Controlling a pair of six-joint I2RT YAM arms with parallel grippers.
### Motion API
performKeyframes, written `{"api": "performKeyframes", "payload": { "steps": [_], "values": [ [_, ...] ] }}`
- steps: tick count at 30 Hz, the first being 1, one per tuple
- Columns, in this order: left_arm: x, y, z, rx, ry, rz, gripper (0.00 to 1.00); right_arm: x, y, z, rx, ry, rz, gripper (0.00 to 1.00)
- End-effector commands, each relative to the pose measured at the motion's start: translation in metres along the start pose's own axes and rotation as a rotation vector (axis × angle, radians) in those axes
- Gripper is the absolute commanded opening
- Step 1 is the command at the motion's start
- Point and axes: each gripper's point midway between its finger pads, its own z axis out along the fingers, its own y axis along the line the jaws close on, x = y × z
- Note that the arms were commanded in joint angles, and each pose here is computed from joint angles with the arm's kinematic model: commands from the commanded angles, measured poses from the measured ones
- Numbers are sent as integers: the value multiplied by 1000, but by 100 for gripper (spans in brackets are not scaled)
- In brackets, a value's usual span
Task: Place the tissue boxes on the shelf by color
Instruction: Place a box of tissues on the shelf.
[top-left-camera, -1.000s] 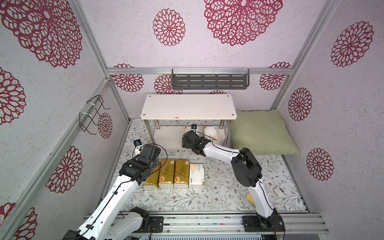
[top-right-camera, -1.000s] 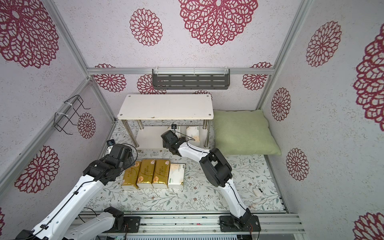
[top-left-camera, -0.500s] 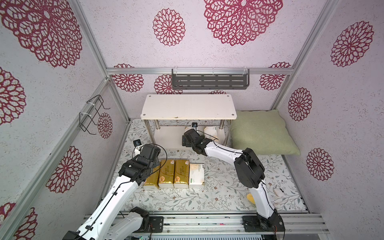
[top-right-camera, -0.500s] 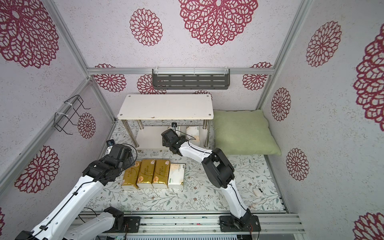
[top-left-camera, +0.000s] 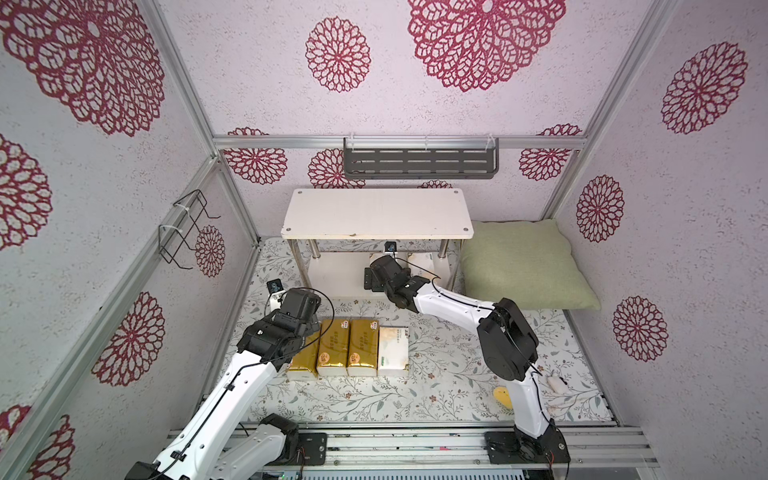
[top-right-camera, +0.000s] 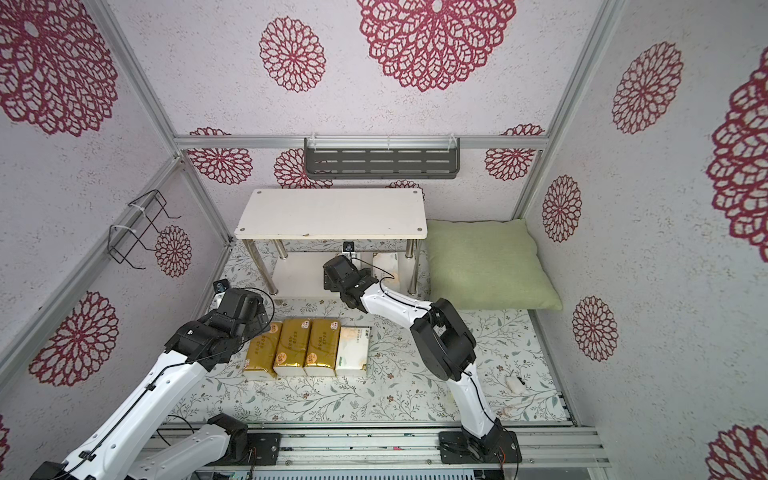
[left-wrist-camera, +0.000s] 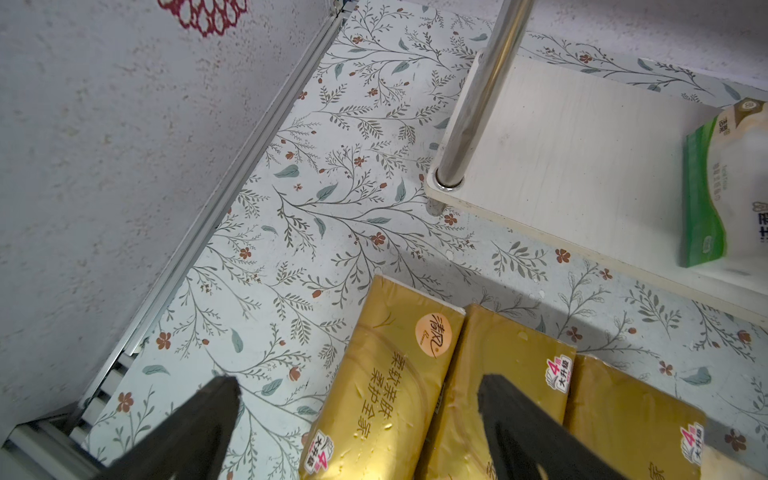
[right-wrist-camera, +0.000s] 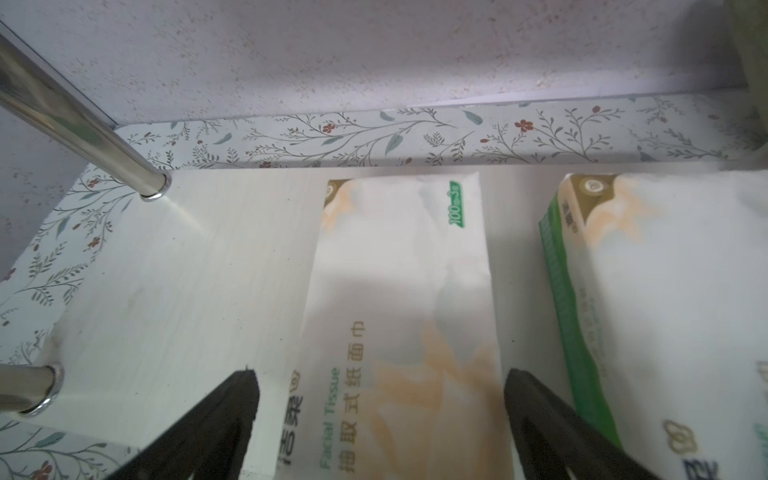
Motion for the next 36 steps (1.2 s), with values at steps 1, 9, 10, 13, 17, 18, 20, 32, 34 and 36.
{"api": "performKeyframes", "payload": {
  "steps": [1,9,10,13,17,18,20,32,34,36],
  "values": [
    [2,-2,-1,13,1,-8,97,-32,7,-28,-46,-68,16,99],
    [4,-3,-2,16,6,-8,97,-32,8,-30,-51,-70,3,99],
    [3,-3,-2,16,6,-8,98,-32,7,-28,-52,-65,-1,99],
    [4,-2,-3,14,5,-3,97,-27,8,-20,-45,-45,-12,99],
    [3,-1,-3,12,2,-3,97,-19,7,-11,-28,-22,-22,99],
    [4,-1,-3,13,3,-3,97,-17,7,-9,-28,-19,-23,99],
    [3,-1,-3,10,2,-1,97,-14,6,-4,-23,-11,-27,99],
    [3,-1,-3,8,-1,2,97,0,0,12,12,22,-39,99],
    [3,-1,-2,7,-1,3,97,4,1,16,9,32,-40,99],
    [2,-1,-3,8,-2,4,97,7,1,19,14,40,-42,99]
  ]
}}
